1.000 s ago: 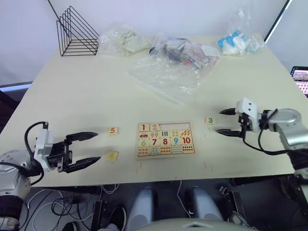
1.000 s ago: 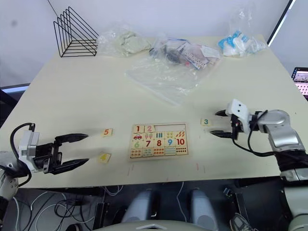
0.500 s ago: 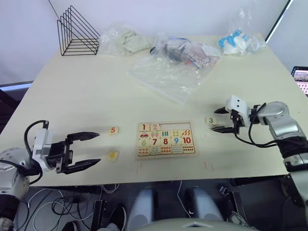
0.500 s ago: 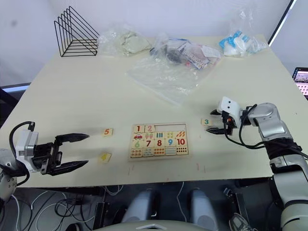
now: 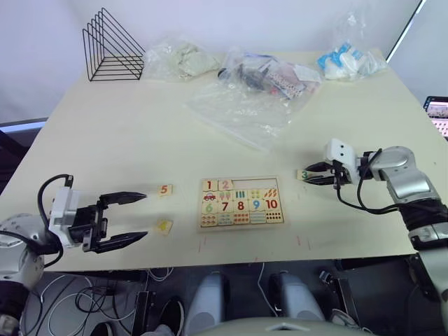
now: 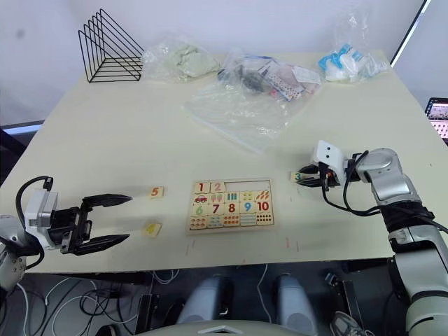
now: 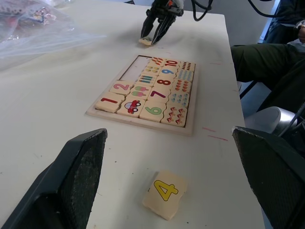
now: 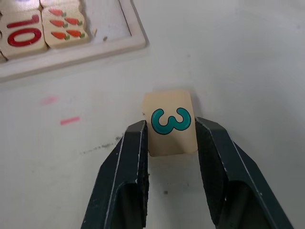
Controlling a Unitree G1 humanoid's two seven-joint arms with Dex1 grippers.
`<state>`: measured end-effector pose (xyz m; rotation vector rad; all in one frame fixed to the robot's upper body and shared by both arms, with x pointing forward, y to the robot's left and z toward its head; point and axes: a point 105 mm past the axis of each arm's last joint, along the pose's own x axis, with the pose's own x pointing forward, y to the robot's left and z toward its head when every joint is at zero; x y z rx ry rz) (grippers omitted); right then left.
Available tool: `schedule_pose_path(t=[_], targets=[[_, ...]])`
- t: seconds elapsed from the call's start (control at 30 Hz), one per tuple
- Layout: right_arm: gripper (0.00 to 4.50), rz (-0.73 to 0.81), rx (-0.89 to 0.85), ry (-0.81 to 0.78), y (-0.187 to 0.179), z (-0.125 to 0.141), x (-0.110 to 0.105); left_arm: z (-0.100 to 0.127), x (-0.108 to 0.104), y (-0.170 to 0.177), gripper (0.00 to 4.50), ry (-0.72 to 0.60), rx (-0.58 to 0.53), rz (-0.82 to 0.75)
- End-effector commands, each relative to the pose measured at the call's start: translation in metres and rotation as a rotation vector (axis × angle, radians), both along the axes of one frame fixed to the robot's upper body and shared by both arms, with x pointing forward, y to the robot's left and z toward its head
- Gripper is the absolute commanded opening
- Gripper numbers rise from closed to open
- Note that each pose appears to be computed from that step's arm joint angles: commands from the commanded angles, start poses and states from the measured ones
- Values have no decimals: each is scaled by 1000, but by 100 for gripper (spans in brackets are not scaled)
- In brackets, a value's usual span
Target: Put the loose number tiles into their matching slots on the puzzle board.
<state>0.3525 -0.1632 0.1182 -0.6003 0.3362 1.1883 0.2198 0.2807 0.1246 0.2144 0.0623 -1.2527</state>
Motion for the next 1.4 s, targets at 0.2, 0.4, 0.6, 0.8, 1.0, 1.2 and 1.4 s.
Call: schedule_pose_path(t=[0.2,0.4,0.6,0.8,1.0,1.2,1.4], targets=[[90,19,-70,-57,42,30,-18,11,-3,11,450,-39,27,10],[90,31,-93,39,78,37,-34,13,1,14,450,-54,27,25],[90,43,-165,59,113,38,-38,12,1,14,450,-53,26,27],[90,40,-175,72,139,38,-36,12,1,15,450,-53,32,34],[90,23,-220,58,151,37,-27,11,2,16,450,-53,32,37],[90,27,-259,62,159,33,-22,11,3,15,450,-53,30,37],[90,45,-274,63,165,31,-25,9,2,15,450,-50,31,38]])
